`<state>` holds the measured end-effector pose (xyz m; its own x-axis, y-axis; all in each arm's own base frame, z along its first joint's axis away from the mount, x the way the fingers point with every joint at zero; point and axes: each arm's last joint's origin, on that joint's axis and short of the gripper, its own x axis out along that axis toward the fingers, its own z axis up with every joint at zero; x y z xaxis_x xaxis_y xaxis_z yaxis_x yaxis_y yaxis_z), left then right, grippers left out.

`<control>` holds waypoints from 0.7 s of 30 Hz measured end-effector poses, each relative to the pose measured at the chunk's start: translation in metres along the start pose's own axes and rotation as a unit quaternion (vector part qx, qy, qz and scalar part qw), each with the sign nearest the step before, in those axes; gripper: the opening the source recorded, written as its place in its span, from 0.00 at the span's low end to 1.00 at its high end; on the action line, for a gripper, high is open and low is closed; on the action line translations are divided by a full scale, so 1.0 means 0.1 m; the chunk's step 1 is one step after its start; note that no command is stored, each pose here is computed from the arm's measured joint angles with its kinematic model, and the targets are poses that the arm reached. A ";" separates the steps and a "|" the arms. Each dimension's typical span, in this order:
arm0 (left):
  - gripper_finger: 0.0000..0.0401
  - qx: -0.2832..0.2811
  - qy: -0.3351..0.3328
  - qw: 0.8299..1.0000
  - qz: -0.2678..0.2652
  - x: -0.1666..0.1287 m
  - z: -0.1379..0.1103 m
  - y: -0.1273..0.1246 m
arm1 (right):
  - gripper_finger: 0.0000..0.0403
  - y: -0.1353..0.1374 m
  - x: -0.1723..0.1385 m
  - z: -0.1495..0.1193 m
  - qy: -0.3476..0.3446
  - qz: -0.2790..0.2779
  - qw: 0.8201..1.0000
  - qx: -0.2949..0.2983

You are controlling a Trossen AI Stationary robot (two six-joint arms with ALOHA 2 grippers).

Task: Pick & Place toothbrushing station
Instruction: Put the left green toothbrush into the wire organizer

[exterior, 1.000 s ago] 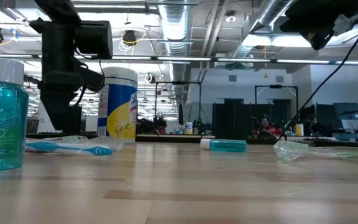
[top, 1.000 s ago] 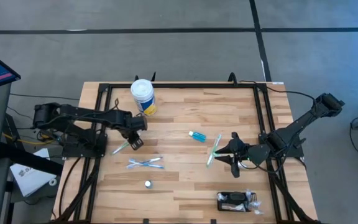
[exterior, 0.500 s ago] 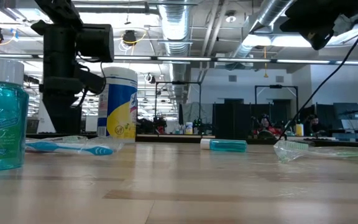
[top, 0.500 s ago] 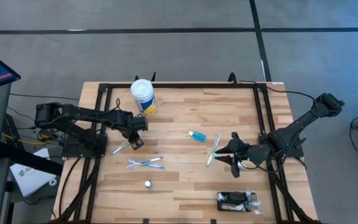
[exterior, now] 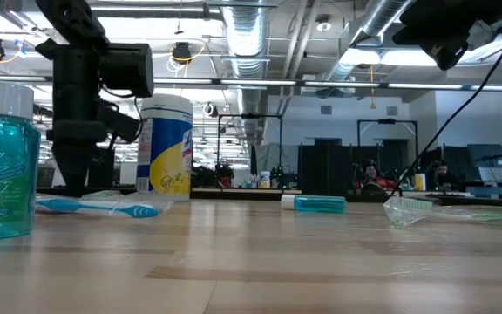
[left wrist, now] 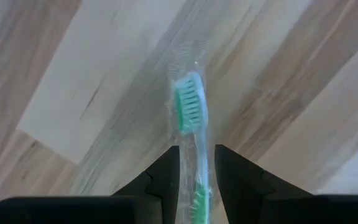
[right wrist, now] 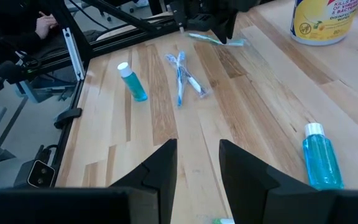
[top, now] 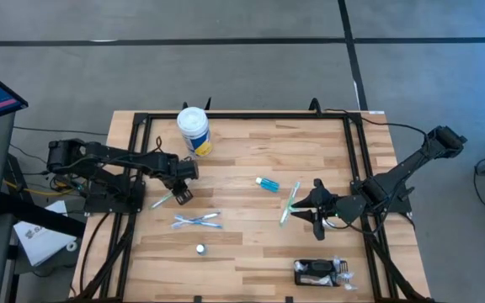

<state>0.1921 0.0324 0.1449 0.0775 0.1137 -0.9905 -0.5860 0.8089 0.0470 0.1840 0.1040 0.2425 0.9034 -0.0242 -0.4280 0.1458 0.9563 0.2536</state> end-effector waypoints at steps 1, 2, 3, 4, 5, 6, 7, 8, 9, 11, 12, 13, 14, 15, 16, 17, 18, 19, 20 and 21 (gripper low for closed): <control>0.24 0.000 -0.001 1.000 0.003 0.01 -0.01 0.00 | 0.27 0.00 0.00 0.00 0.000 0.000 1.000 0.000; 0.24 0.000 -0.005 1.000 0.001 0.02 0.00 0.00 | 0.27 0.00 0.00 0.00 0.000 0.000 1.000 0.000; 0.24 -0.001 -0.010 1.000 -0.001 0.02 0.00 0.00 | 0.27 0.00 0.00 0.00 0.000 0.000 1.000 0.000; 0.24 -0.001 -0.013 1.000 -0.002 0.02 0.01 0.00 | 0.27 0.00 0.00 0.00 0.000 0.000 1.000 0.000; 0.24 -0.001 -0.017 1.000 -0.004 0.02 0.01 -0.01 | 0.27 0.00 0.00 0.00 0.000 0.000 1.000 0.000; 0.24 0.000 -0.022 1.000 -0.007 0.02 0.02 -0.02 | 0.27 0.00 0.00 0.00 0.000 0.000 1.000 0.000; 0.24 0.001 -0.027 1.000 -0.010 0.02 0.03 -0.03 | 0.27 0.00 0.00 0.00 0.000 0.000 1.000 0.000; 0.24 0.009 -0.031 0.999 -0.011 0.02 0.03 -0.03 | 0.27 0.00 0.00 0.00 0.000 0.000 1.000 0.000; 0.24 0.014 -0.033 0.999 -0.012 0.02 0.03 -0.04 | 0.27 0.00 0.00 0.00 0.000 0.000 1.000 0.000; 0.24 0.019 -0.036 0.999 -0.007 0.02 0.04 -0.04 | 0.27 0.00 0.00 0.00 0.000 0.000 1.000 0.000; 0.24 0.019 -0.038 0.999 -0.003 0.02 0.04 -0.04 | 0.27 0.00 0.00 0.00 0.000 0.000 1.000 0.000; 0.24 0.019 -0.040 0.999 0.000 0.02 0.04 -0.04 | 0.27 0.00 0.00 0.00 0.000 0.000 1.000 0.000; 0.24 0.019 -0.040 0.999 0.004 0.03 0.04 -0.04 | 0.27 0.00 0.00 0.00 0.000 0.000 1.000 0.000; 0.24 0.019 -0.039 0.999 0.007 0.04 0.05 -0.04 | 0.27 0.00 0.00 0.00 0.000 0.000 1.000 0.000; 0.24 0.020 -0.034 0.999 0.010 0.06 0.05 -0.04 | 0.27 0.00 0.00 0.00 0.000 0.000 1.000 0.000; 0.24 0.020 -0.029 0.999 0.012 0.09 0.05 -0.05 | 0.27 0.00 0.00 0.00 0.000 0.000 1.000 0.000; 0.24 0.020 -0.024 0.999 0.014 0.12 0.07 -0.06 | 0.27 0.00 0.00 0.00 0.000 0.000 1.000 0.000; 0.24 0.022 -0.017 0.999 0.018 0.15 0.07 -0.07 | 0.27 0.00 0.00 0.00 0.000 0.000 1.000 0.000; 0.24 0.024 -0.005 0.999 0.024 0.19 0.07 -0.07 | 0.27 0.00 0.00 0.00 0.000 0.000 1.000 0.000; 0.24 0.026 0.002 0.999 0.027 0.22 0.08 -0.08 | 0.27 0.00 0.00 0.00 0.000 0.000 1.000 0.000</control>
<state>0.2048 0.0329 0.1240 0.0424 0.1560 -0.9868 -0.5473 0.8300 0.1077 0.1839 0.1041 0.2425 0.9034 -0.0239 -0.4280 0.1455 0.9563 0.2536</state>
